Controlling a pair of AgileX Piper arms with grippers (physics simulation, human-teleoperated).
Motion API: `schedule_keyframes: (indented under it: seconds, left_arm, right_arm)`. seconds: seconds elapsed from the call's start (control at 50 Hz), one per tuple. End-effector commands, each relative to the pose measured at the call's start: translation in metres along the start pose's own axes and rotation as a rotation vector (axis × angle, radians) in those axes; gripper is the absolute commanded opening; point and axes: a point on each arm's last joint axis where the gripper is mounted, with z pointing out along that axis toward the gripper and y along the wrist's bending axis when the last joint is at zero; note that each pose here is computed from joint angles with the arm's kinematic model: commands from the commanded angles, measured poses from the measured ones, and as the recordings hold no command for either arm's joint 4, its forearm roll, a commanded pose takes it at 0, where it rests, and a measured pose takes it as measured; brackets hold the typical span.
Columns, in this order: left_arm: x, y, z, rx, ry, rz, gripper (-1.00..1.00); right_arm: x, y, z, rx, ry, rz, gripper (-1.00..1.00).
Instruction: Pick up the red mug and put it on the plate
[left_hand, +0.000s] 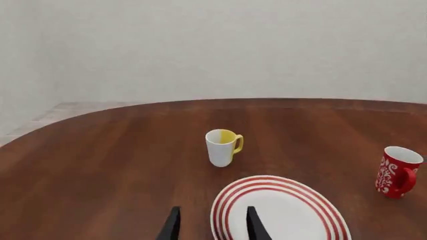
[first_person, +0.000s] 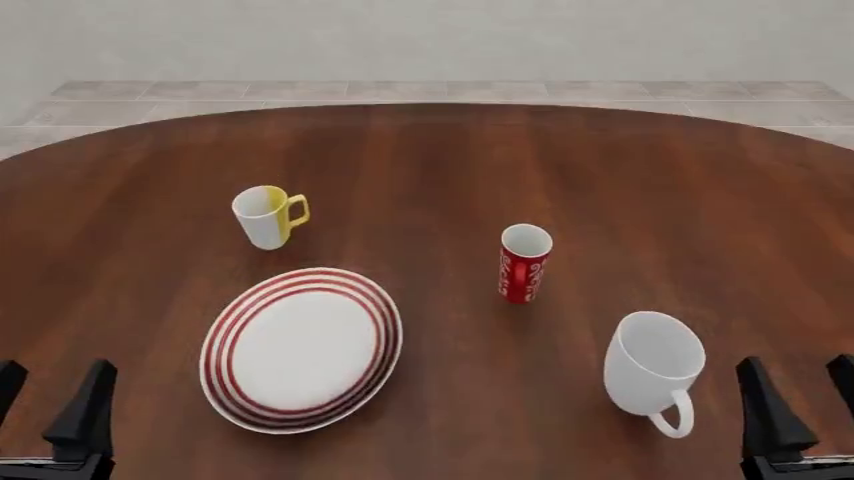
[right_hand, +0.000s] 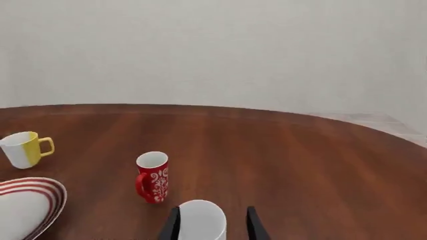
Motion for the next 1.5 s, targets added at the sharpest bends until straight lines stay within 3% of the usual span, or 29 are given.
schedule_keyframes:
  seconds: [0.02,0.1,0.2,0.28,0.38,0.4,0.46,0.54,0.6,0.62,0.64,0.68,0.7,0.74,0.78,0.82,0.9,0.94,0.98,1.04,1.08,1.1,1.12,1.24,1.26,1.36,1.5]
  left_arm:
    - [0.001,0.0,0.0,0.003,-0.002,0.004,1.0]
    - [0.001,0.0,0.0,0.003,-0.005,0.006,1.0]
    - [0.0,0.0,0.0,0.004,-0.004,0.007,1.0]
    - [0.001,0.0,0.0,0.003,-0.003,0.006,1.0]
    - [0.001,0.0,0.0,0.003,-0.002,0.004,1.0]
    - [0.001,0.0,0.0,0.003,-0.002,0.004,1.0]
    - [0.001,0.0,0.0,0.003,-0.002,0.002,1.0]
    - [0.0,0.0,0.0,0.003,-0.002,-0.001,1.0]
    - [0.0,0.0,0.0,0.0,-0.003,-0.005,1.0]
    - [0.0,0.0,0.0,-0.001,-0.004,-0.006,1.0]
    - [0.001,0.0,0.0,-0.002,-0.004,-0.007,1.0]
    - [0.0,0.0,0.0,-0.002,-0.004,-0.008,1.0]
    - [0.0,0.0,0.0,-0.001,-0.005,-0.008,1.0]
    - [0.0,0.0,0.0,-0.001,-0.006,-0.01,1.0]
    - [0.0,0.0,0.0,-0.002,-0.006,-0.011,1.0]
    - [0.0,0.0,0.0,-0.003,-0.008,-0.01,1.0]
    - [-0.001,0.0,0.0,-0.003,-0.009,-0.012,1.0]
    - [0.0,0.0,0.0,-0.003,-0.008,-0.013,1.0]
    - [0.0,0.0,0.0,-0.002,-0.009,-0.012,1.0]
    - [-0.001,0.0,0.0,-0.002,-0.011,-0.012,1.0]
    - [-0.001,0.0,0.0,-0.002,-0.011,-0.011,1.0]
    - [-0.002,0.0,-0.001,-0.002,-0.013,-0.011,1.0]
    - [-0.003,0.0,-0.001,-0.003,-0.014,-0.011,1.0]
    - [-0.002,0.0,-0.001,-0.004,-0.017,-0.012,1.0]
    - [-0.002,0.0,-0.001,-0.004,-0.018,-0.012,1.0]
    - [-0.002,0.0,-0.001,-0.003,-0.017,-0.014,1.0]
    - [-0.003,0.0,-0.001,-0.004,-0.019,-0.016,1.0]
  right_arm:
    - [0.008,-0.002,0.009,0.035,0.083,0.033,1.0]
    - [0.008,-0.003,0.013,0.049,0.098,-0.041,1.0]
    - [0.008,-0.004,0.017,0.054,0.108,-0.016,1.0]
    - [0.005,-0.005,0.015,0.071,0.097,-0.058,1.0]
    - [0.001,-0.009,0.028,0.105,0.154,-0.084,1.0]
    - [-0.003,-0.01,0.031,0.11,0.164,-0.054,1.0]
    - [-0.022,-0.012,0.039,0.112,0.185,-0.096,1.0]
    - [-0.078,-0.014,0.02,0.19,0.061,-0.144,1.0]
    - [-0.108,-0.01,0.016,0.135,0.035,-0.197,1.0]
    - [-0.115,-0.01,0.017,0.135,0.039,-0.171,1.0]
    - [-0.13,-0.006,0.009,0.08,-0.017,-0.128,1.0]
    - [-0.137,-0.004,0.023,0.012,0.026,-0.085,1.0]
    - [-0.147,-0.001,0.022,-0.027,0.006,-0.063,1.0]
    - [-0.163,-0.003,0.013,0.001,-0.055,-0.091,1.0]
    - [-0.173,-0.006,0.016,0.049,-0.045,-0.011,1.0]
    - [-0.18,-0.007,0.023,0.064,-0.025,-0.009,1.0]
    - [-0.195,-0.001,0.071,-0.032,0.122,-0.019,1.0]
    - [-0.206,0.004,0.08,-0.071,0.13,0.067,1.0]
    - [-0.207,0.01,0.098,-0.101,0.191,0.155,1.0]
    - [-0.215,0.024,0.116,-0.179,0.231,0.178,1.0]
    - [-0.223,0.025,0.114,-0.193,0.195,0.152,1.0]
    - [-0.226,0.027,0.12,-0.195,0.205,0.193,1.0]
    - [-0.229,0.032,0.124,-0.229,0.199,0.14,1.0]
    - [-0.232,0.041,0.148,-0.242,0.225,0.146,1.0]
    - [-0.226,0.052,0.162,-0.274,0.276,0.169,1.0]
    - [-0.231,0.045,0.17,-0.221,0.278,0.241,1.0]
    - [-0.205,0.056,0.204,-0.199,0.4,0.306,1.0]
